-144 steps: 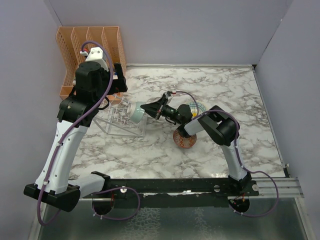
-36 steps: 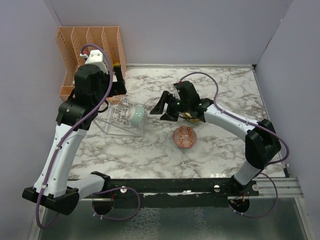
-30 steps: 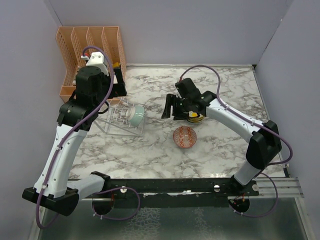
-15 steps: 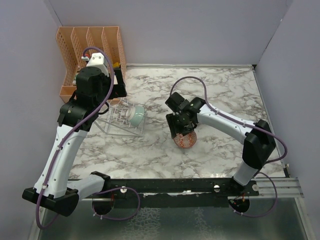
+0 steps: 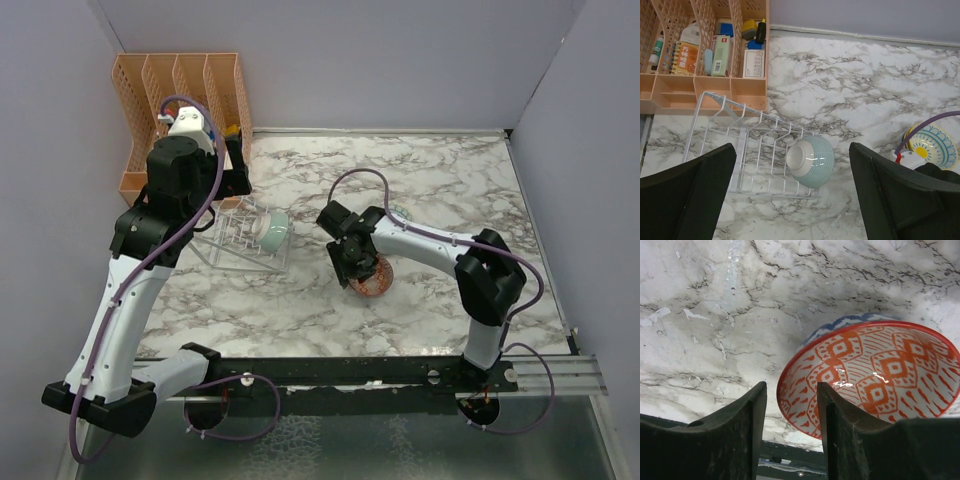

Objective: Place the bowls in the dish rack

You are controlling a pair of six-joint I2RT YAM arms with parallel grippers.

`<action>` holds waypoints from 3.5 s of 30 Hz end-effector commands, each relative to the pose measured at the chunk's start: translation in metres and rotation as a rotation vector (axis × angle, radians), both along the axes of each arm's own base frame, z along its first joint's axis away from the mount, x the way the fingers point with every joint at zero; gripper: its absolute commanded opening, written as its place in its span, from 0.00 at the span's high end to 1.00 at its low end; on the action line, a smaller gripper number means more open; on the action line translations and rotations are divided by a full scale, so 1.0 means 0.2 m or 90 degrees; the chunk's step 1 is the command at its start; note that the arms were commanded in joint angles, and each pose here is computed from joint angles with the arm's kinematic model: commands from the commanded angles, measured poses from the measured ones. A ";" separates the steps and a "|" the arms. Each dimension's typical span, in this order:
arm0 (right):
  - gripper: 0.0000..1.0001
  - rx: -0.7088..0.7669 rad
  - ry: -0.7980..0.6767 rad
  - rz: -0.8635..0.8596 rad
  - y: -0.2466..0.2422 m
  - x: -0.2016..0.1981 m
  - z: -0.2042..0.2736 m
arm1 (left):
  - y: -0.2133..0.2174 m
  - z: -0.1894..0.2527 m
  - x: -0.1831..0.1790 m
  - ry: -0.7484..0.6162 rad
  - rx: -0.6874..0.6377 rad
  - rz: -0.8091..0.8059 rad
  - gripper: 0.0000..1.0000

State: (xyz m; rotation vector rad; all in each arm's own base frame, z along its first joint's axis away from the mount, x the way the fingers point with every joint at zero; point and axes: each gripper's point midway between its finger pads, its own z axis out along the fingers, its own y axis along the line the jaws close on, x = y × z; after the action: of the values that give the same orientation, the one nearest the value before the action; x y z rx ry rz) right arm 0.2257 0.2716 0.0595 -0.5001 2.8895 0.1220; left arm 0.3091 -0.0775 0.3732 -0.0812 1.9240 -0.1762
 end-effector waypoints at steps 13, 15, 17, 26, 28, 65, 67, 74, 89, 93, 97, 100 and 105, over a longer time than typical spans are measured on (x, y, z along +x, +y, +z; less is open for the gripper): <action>0.99 -0.133 -0.083 -0.003 -0.07 0.05 -0.04 | 0.07 0.05 -0.05 -0.026 0.009 0.036 0.01; 0.99 -0.121 -0.084 0.003 -0.05 0.05 0.00 | 0.07 0.05 -0.05 -0.026 0.009 0.035 0.01; 0.99 -0.084 -0.087 0.011 0.00 0.06 0.06 | 0.07 0.05 -0.06 -0.026 0.010 0.036 0.01; 0.99 0.322 -0.077 0.096 0.57 0.02 0.63 | 0.09 0.11 -0.07 -0.044 0.016 0.042 0.01; 0.99 0.420 -0.066 0.103 0.67 0.01 0.77 | 0.10 0.13 -0.08 -0.048 0.016 0.043 0.01; 0.97 1.216 0.016 -0.086 0.98 0.40 1.20 | 0.11 0.35 -0.15 -0.108 0.030 0.036 0.01; 0.96 1.216 0.009 -0.104 0.96 0.41 1.18 | 0.11 0.34 -0.15 -0.107 0.032 0.034 0.01; 0.94 1.243 0.025 -0.134 0.95 0.43 1.08 | 0.09 0.32 -0.13 -0.100 0.036 0.031 0.01; 0.87 1.248 0.036 -0.161 0.98 0.49 0.97 | 0.07 0.30 -0.10 -0.091 0.038 0.026 0.01; 0.82 1.235 0.041 -0.170 0.99 0.50 0.92 | 0.07 0.30 -0.10 -0.092 0.039 0.024 0.01; 0.79 1.234 0.046 -0.166 1.01 0.51 0.90 | 0.07 0.30 -0.10 -0.092 0.040 0.022 0.01; 0.76 1.228 0.044 -0.165 1.02 0.51 0.89 | 0.06 0.30 -0.10 -0.095 0.040 0.020 0.01; 0.72 1.213 0.038 -0.168 1.04 0.53 0.87 | 0.07 0.31 -0.11 -0.097 0.046 0.020 0.01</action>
State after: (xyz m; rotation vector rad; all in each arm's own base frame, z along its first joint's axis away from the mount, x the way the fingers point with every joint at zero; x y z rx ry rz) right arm 0.3269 0.4786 0.2210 0.3071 1.6262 2.2988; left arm 0.2874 -0.0671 0.4284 -0.0478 1.8028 -0.1096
